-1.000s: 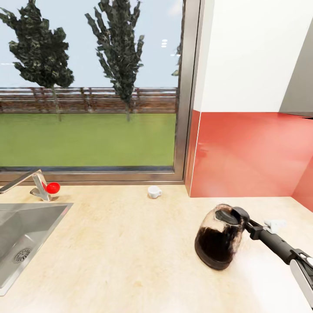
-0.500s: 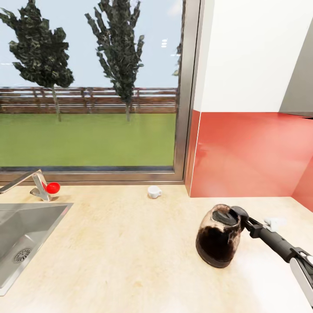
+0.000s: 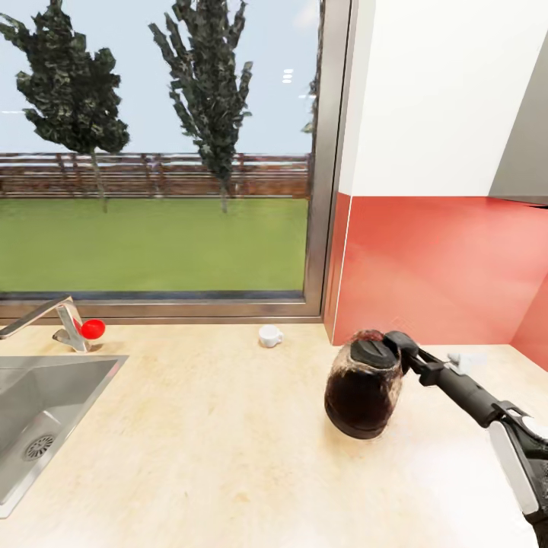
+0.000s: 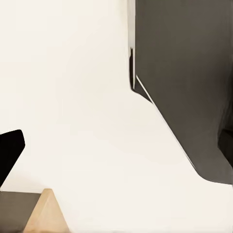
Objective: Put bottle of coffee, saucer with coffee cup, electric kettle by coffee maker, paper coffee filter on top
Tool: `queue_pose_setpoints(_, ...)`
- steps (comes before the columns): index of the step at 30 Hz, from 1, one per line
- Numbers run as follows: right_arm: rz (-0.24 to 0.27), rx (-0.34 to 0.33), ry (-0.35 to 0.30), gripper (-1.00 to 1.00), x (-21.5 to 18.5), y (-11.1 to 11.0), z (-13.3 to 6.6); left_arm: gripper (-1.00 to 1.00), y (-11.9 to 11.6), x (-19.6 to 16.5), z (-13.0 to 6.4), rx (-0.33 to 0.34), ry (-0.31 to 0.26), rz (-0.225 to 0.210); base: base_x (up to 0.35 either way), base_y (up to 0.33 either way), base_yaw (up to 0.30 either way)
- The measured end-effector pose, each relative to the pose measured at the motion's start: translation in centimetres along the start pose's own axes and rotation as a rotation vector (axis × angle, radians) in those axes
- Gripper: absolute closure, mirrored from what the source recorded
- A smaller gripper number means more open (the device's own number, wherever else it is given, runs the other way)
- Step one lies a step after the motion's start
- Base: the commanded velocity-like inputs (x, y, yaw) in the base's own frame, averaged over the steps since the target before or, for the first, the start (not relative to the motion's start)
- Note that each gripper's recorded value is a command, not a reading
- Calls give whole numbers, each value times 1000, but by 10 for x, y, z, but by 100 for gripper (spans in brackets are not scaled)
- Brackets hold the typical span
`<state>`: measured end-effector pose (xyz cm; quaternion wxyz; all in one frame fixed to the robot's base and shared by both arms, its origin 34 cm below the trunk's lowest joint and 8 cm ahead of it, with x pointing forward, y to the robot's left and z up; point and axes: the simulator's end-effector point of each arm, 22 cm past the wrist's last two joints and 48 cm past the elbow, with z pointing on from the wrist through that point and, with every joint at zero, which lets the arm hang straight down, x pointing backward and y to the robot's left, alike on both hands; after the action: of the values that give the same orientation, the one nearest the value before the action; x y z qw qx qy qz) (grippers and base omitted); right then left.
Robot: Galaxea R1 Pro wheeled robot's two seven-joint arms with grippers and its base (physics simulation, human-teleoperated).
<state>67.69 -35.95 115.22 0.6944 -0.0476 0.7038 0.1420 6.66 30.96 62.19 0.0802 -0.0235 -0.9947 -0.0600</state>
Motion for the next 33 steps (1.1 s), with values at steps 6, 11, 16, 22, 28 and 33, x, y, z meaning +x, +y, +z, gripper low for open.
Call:
queue_pose_setpoints(6,13,-15,38,100,-7,46,16,-100,2,7,0,-2,13,1,0,0,0)
queue_pose_setpoints(11,24,4,43,100,-4,69,31,-100,3,7,0,-8,13,4,0,0,0)
queue_pose_setpoints(16,95,-18,33,100,3,101,41,-100,3,7,0,-9,12,6,0,0,0)
queue_pose_setpoints(22,108,-26,19,100,-1,108,43,-100,2,5,0,-9,8,3,0,0,0)
queue_pose_setpoints(28,104,-23,11,100,-4,105,42,-100,2,1,0,-10,1,7,0,0,0)
queue_pose_setpoints(33,104,-28,13,100,-3,107,42,-100,1,-2,0,-9,-2,8,-119,52,0)
